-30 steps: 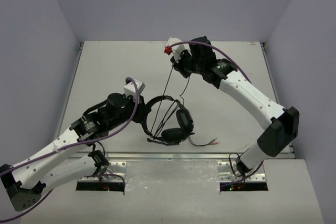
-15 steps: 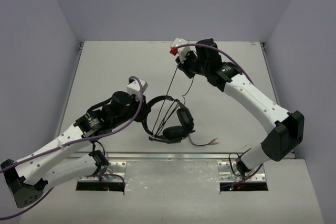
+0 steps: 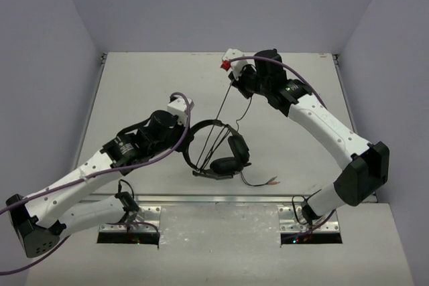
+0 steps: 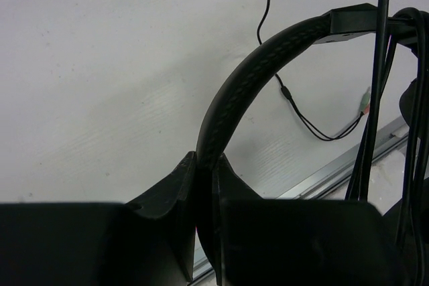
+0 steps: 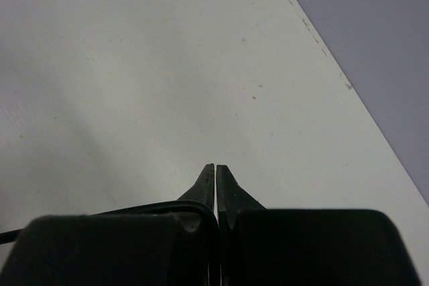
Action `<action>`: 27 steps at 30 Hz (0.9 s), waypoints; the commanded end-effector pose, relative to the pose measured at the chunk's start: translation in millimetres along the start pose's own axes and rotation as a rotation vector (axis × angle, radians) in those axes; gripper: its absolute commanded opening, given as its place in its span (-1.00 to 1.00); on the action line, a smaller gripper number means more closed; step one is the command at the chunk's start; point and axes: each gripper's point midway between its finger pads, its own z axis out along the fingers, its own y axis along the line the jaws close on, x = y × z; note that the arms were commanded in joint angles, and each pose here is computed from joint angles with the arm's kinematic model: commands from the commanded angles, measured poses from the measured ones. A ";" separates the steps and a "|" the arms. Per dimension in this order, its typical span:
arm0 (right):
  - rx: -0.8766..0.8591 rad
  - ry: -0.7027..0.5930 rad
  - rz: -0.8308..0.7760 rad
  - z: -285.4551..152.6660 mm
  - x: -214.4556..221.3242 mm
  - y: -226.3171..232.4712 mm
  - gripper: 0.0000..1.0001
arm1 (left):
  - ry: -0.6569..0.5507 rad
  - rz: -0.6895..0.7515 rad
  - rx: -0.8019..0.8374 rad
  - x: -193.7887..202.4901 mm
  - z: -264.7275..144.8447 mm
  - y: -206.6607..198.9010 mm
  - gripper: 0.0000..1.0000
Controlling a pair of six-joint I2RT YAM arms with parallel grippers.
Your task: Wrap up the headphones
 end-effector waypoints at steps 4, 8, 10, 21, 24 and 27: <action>0.212 -0.097 0.033 -23.2 -12.1 -58.4 -0.97 | -0.018 0.023 -0.028 -20.9 -27.8 0.5 -0.99; 0.234 -0.133 0.085 -38.1 -8.9 -66.2 -0.97 | 0.007 0.012 -0.037 -18.1 -26.4 0.7 -0.99; 0.235 -0.125 0.113 -38.3 -0.5 -69.0 -0.97 | -0.023 0.002 0.003 -28.4 -31.1 -7.5 -0.99; -0.084 -0.350 0.347 -28.5 -3.6 11.4 -0.70 | -0.367 -0.078 0.140 -145.8 -87.4 -42.0 -0.99; -0.174 -0.465 0.434 -23.1 -12.8 29.8 -0.62 | -0.447 -0.095 0.157 -179.0 -106.1 -48.4 -0.99; -0.282 -0.528 0.523 -12.0 -33.7 49.7 -0.64 | -0.504 -0.128 0.142 -210.6 -128.4 -49.1 -0.99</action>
